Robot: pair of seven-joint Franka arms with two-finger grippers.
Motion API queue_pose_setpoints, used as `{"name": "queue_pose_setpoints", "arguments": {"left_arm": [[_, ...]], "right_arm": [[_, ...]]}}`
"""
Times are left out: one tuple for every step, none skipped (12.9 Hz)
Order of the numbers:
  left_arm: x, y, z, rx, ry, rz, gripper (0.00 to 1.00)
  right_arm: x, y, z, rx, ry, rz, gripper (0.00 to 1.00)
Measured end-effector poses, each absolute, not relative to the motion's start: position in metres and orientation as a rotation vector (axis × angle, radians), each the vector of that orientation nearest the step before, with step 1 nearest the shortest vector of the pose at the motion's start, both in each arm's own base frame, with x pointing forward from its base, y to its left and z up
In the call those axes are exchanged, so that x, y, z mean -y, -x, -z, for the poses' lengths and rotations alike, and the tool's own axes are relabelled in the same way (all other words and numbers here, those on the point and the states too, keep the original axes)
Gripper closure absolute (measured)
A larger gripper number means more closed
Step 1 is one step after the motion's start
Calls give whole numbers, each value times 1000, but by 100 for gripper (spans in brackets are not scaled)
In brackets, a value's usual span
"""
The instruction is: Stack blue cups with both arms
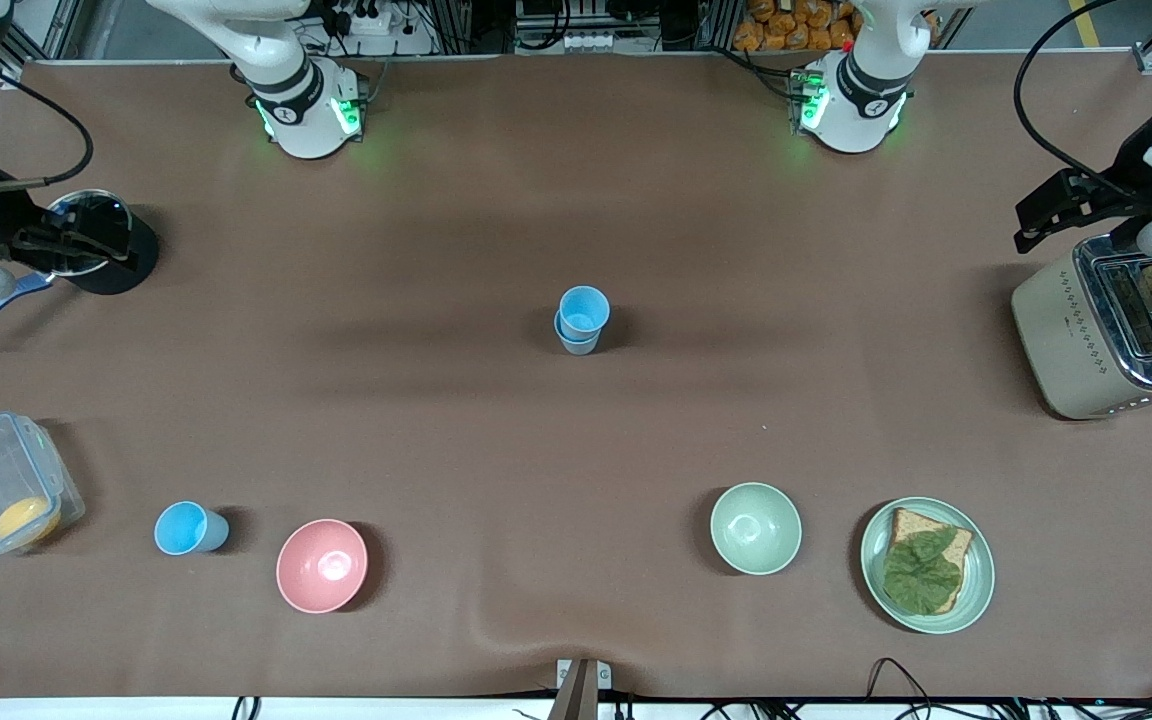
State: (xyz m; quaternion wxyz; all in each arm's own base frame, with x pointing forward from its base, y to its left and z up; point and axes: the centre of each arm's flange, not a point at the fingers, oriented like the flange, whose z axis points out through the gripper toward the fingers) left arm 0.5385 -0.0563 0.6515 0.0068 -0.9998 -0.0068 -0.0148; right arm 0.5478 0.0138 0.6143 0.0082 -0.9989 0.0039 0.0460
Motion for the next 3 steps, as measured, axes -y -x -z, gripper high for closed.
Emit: {"name": "queue_pose_setpoints", "arguments": {"left_arm": [[57,-539,-651,21,3128,44,0],[57,-540,-649,20,3128,38,0],[57,-541,-646,19,3128,29,0]], "right_arm": [[-14,-547,-614,-11,3123,-155,0],[-14,-546,-613,-12,3123,-164,0],[-13,-546,-613,-14,3124,-171,0]]}}
